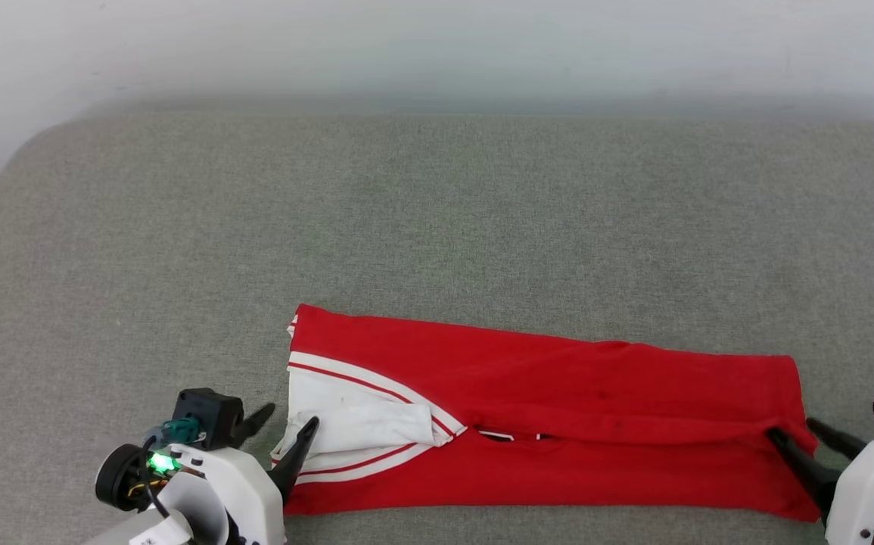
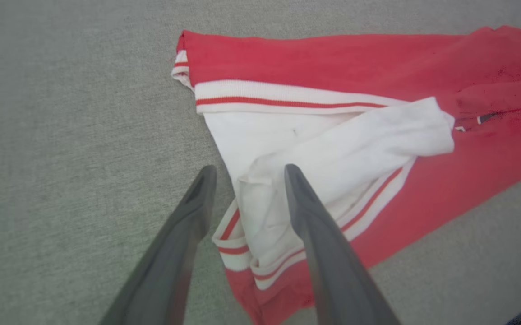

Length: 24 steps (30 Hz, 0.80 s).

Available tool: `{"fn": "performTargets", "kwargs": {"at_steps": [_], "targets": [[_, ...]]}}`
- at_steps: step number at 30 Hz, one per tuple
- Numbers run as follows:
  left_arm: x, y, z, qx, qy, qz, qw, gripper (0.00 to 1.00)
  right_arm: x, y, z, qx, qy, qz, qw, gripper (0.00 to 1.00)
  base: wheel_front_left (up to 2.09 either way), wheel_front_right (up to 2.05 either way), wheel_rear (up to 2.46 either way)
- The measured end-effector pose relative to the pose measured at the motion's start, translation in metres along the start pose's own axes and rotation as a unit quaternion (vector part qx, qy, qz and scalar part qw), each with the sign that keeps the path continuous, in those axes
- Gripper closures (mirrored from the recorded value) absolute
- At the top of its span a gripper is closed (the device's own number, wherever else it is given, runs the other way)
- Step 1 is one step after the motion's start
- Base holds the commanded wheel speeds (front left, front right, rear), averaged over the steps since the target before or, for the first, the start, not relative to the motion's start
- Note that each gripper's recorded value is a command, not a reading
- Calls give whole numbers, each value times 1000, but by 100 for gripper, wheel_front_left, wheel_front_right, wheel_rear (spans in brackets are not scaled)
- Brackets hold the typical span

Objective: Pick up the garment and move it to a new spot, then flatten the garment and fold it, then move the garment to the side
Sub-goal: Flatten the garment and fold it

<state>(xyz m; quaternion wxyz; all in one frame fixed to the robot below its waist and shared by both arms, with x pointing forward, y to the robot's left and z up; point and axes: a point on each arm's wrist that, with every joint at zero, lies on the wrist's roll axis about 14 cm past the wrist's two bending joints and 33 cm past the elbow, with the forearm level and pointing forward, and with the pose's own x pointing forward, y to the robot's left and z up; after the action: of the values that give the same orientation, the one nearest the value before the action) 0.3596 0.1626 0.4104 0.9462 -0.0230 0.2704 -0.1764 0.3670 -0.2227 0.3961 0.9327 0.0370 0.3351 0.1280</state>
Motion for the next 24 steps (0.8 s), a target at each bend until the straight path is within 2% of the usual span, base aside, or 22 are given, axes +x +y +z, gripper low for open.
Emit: {"fn": "performTargets", "kwargs": {"at_steps": [8, 12, 15, 18, 24], "targets": [[-11, 9, 44, 15, -115, 61, 991, 0, -24, -14, 64, -7, -91, -12, 996, 0, 0, 0, 0], [-21, 16, 60, 23, -154, 95, 983, 0, -32, -23, 80, -21, -95, -22, 995, 0, 0, 0, 0], [-28, 23, 77, 33, -193, 122, 973, 0, -32, -26, 77, -17, -69, -22, 997, 0, 0, 0, 0], [-37, 31, 78, 37, -210, 152, 965, 0, -29, -31, 60, -4, -14, -20, 1000, 0, 0, 0, 0], [-48, 39, 89, 52, -253, 196, 946, 0, -16, -30, 30, 21, 73, -11, 997, 0, 0, 0, 0]]}}
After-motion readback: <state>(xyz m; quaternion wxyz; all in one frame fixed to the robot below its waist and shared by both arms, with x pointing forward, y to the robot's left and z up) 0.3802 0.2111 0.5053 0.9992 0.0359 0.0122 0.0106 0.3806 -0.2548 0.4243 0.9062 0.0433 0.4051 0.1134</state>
